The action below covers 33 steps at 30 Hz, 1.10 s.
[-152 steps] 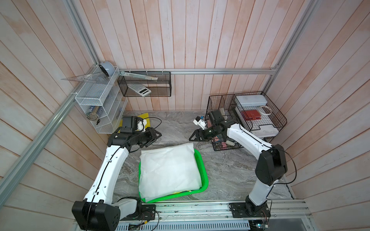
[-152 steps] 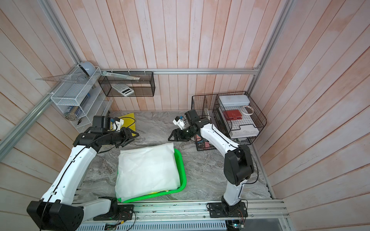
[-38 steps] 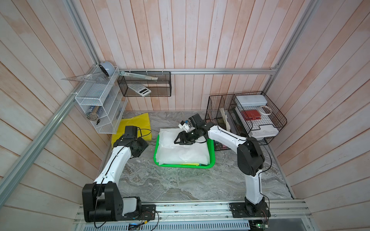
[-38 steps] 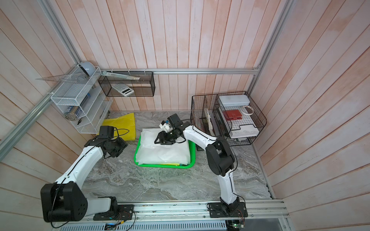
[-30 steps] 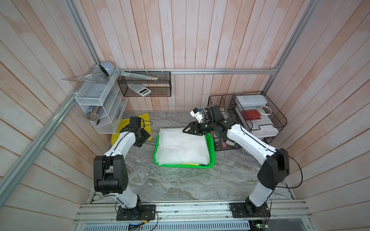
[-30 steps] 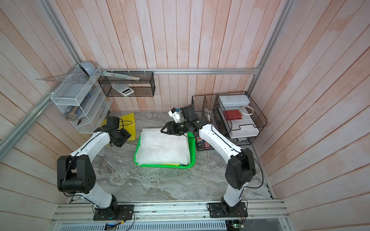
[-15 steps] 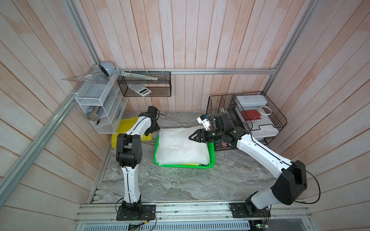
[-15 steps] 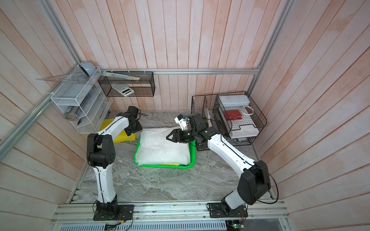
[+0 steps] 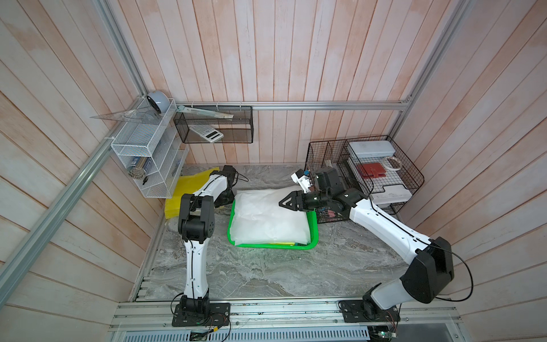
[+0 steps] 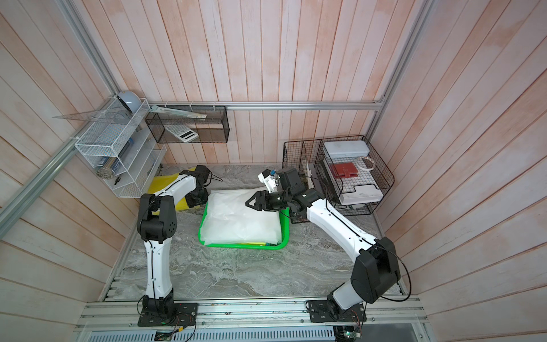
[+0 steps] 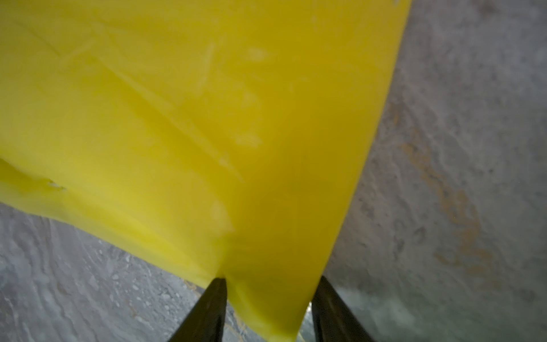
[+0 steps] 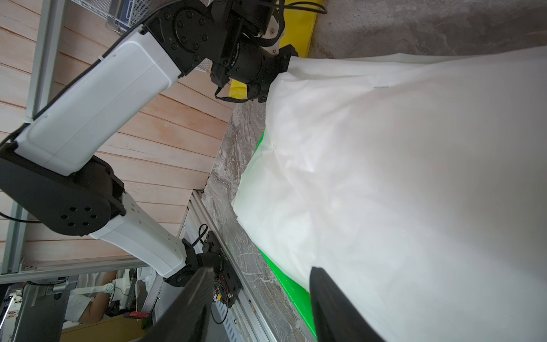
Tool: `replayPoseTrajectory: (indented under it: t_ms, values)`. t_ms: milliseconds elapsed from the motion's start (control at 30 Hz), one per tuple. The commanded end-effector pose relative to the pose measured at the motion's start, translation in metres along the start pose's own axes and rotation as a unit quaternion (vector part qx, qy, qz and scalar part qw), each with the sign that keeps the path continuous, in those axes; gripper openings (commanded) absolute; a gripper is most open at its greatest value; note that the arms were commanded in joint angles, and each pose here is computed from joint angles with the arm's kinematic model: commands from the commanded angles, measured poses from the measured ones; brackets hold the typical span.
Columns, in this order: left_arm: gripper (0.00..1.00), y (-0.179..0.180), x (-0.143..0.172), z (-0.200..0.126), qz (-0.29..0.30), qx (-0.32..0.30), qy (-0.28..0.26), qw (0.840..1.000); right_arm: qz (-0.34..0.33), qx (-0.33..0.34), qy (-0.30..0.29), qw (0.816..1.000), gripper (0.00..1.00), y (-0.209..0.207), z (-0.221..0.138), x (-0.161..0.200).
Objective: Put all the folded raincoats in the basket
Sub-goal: Move the raincoat to the center of the board.
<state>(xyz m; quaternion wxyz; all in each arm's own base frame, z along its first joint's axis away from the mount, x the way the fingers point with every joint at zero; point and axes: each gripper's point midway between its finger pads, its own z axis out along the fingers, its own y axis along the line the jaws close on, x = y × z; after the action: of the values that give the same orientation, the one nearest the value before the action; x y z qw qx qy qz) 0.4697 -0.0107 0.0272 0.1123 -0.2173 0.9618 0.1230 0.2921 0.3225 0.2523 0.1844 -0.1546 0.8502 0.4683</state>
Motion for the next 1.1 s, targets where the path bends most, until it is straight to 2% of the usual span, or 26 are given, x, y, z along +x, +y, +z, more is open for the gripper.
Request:
replayPoseTrajectory:
  t_ms: [0, 167, 267, 433, 800, 967, 1067]
  values:
    - [0.35, 0.011, 0.010, 0.002, 0.016, -0.030, 0.004, 0.999, 0.006, 0.001, 0.005, 1.000, 0.58, -0.004, 0.005, 0.002]
    - [0.00, 0.020, 0.011, -0.007, 0.013, -0.034, -0.006, 0.999, 0.009, 0.002, 0.006, 1.000, 0.58, -0.006, 0.005, 0.005]
    - [0.00, 0.028, 0.018, -0.016, 0.007, -0.032, -0.002, 0.999, 0.015, 0.002, 0.008, 1.000, 0.58, -0.007, 0.005, 0.008]
    - [0.00, 0.047, 0.061, -0.039, -0.037, 0.012, 0.004, 0.999, 0.022, -0.016, 0.004, 1.000, 0.58, -0.002, 0.004, 0.010]
    - [0.00, 0.086, 0.198, -0.073, -0.096, 0.083, 0.069, 0.990, 0.021, -0.031, -0.016, 0.999, 0.58, 0.016, -0.005, 0.006]
    - [0.00, 0.114, 0.231, -0.091, -0.119, 0.083, 0.065, 0.987, 0.018, -0.034, -0.022, 0.999, 0.58, 0.025, -0.006, 0.010]
    - [0.00, 0.116, 0.241, -0.098, -0.134, 0.100, 0.061, 0.984, 0.019, -0.026, -0.014, 0.999, 0.57, 0.026, -0.001, 0.020]
